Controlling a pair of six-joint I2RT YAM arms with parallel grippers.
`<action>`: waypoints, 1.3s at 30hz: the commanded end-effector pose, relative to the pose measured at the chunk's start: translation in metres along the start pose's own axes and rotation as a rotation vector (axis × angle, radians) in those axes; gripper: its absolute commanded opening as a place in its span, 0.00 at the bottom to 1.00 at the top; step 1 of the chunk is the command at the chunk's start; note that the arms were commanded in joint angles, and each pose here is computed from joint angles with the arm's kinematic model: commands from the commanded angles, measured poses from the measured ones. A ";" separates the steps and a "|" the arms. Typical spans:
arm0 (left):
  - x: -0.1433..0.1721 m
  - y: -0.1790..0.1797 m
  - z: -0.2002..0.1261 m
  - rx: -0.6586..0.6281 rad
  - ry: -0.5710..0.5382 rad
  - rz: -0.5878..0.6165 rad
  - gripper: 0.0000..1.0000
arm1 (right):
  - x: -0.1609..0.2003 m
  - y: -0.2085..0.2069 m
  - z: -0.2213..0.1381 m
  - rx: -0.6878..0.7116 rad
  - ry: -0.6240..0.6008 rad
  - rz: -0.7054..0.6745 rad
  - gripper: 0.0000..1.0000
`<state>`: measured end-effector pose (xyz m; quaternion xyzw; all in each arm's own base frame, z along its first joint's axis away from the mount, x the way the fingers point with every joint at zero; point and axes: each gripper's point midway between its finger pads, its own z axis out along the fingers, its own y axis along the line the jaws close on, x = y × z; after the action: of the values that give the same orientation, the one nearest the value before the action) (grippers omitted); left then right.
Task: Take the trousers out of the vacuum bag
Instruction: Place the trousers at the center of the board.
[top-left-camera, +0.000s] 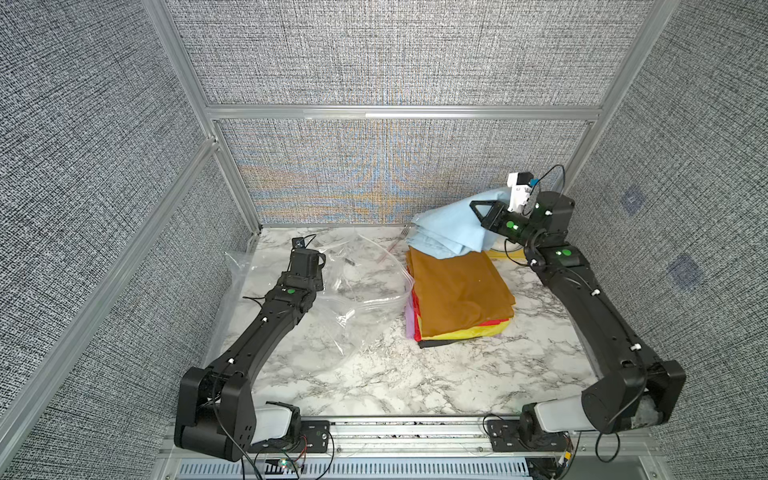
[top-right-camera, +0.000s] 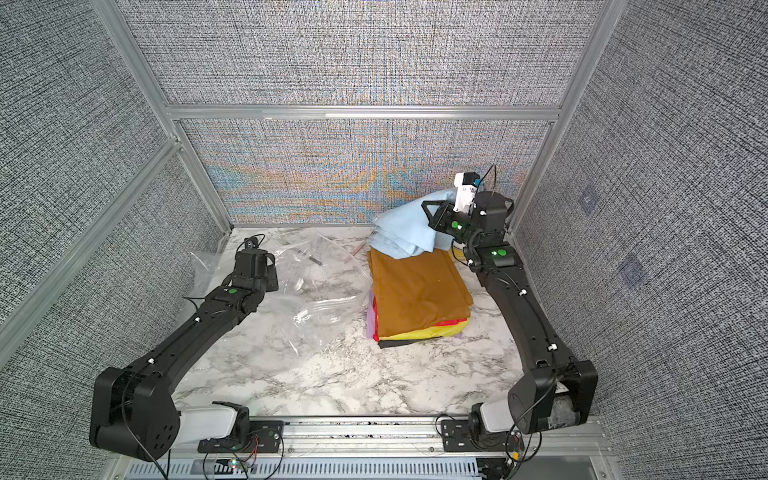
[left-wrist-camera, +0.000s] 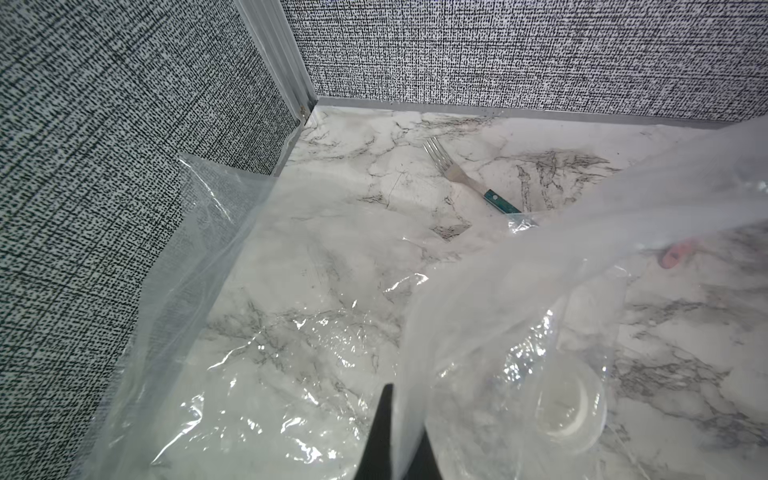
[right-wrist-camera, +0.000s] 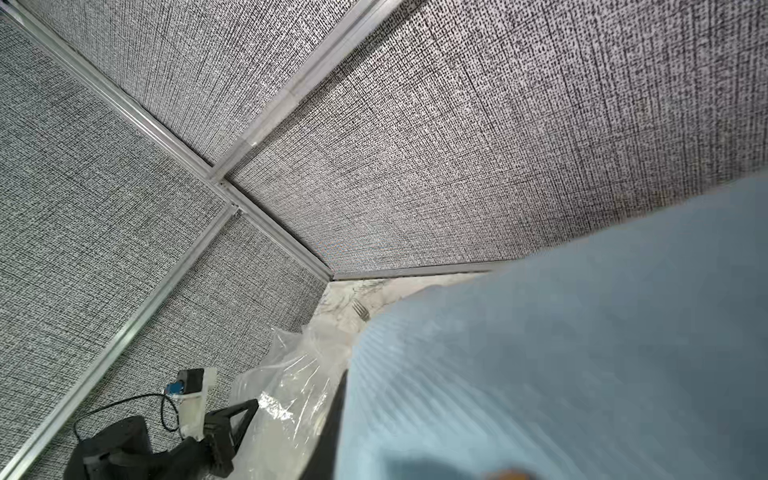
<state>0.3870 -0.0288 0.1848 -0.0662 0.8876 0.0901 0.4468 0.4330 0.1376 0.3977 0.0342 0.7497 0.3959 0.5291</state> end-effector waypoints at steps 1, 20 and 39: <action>-0.001 0.000 0.002 -0.004 -0.001 0.007 0.00 | -0.016 0.016 -0.012 -0.048 -0.075 0.041 0.00; -0.002 -0.002 0.004 0.001 -0.002 0.017 0.00 | 0.069 -0.032 -0.049 0.083 0.046 0.285 0.00; -0.028 -0.018 -0.005 0.094 -0.023 0.025 0.18 | 0.196 -0.052 -0.056 0.146 0.294 0.388 0.00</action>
<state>0.4028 -0.0423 0.2002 -0.0445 0.8875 0.0670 0.4537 0.3307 0.1557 0.2366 0.1624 0.8098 0.4364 0.3570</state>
